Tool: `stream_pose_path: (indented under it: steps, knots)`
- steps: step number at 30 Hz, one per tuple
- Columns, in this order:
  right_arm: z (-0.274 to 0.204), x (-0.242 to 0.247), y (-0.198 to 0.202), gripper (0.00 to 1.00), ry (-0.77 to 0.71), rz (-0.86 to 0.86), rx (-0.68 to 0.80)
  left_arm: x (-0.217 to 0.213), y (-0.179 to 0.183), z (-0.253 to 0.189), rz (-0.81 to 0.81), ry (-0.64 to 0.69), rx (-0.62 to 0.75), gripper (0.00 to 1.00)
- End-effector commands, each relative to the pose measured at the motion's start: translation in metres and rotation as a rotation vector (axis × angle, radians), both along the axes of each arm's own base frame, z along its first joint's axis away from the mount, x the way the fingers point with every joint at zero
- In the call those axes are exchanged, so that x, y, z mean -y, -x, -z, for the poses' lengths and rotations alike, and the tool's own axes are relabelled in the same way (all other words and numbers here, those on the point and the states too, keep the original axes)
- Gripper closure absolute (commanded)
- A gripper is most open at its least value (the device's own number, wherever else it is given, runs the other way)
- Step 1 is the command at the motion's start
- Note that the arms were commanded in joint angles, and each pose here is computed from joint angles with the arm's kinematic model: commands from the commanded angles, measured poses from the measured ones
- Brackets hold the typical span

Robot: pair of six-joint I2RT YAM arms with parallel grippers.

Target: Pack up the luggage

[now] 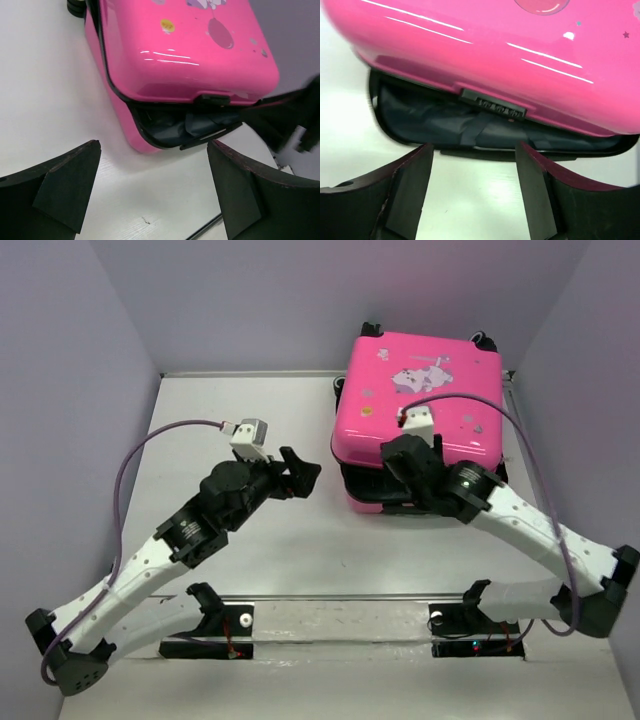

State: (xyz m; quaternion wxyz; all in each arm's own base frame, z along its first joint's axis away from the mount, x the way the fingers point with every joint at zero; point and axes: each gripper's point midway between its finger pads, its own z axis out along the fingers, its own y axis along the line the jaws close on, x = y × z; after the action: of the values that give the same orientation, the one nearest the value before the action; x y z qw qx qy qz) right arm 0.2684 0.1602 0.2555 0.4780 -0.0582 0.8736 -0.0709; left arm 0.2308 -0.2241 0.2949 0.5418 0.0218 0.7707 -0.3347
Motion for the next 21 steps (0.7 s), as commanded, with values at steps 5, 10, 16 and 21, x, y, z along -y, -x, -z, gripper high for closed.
stream_pose_path:
  steps: [5,10,16,21]
  knots:
    - [-0.06,0.072,0.015,0.83,-0.315,0.151,0.234,0.04,-0.031,0.015,0.028,0.025,-0.056,0.01]
    - [-0.068,0.171,-0.009,0.54,-0.33,0.415,0.383,0.063,-0.045,0.037,0.053,0.041,-0.116,0.01]
    - [-0.024,0.251,-0.06,0.13,-0.617,0.517,0.264,0.086,-0.029,0.063,0.13,0.026,-0.159,0.11]
    - [0.002,0.242,-0.088,0.0,-0.863,0.402,0.231,0.092,-0.017,0.109,0.124,-0.029,-0.221,0.14]
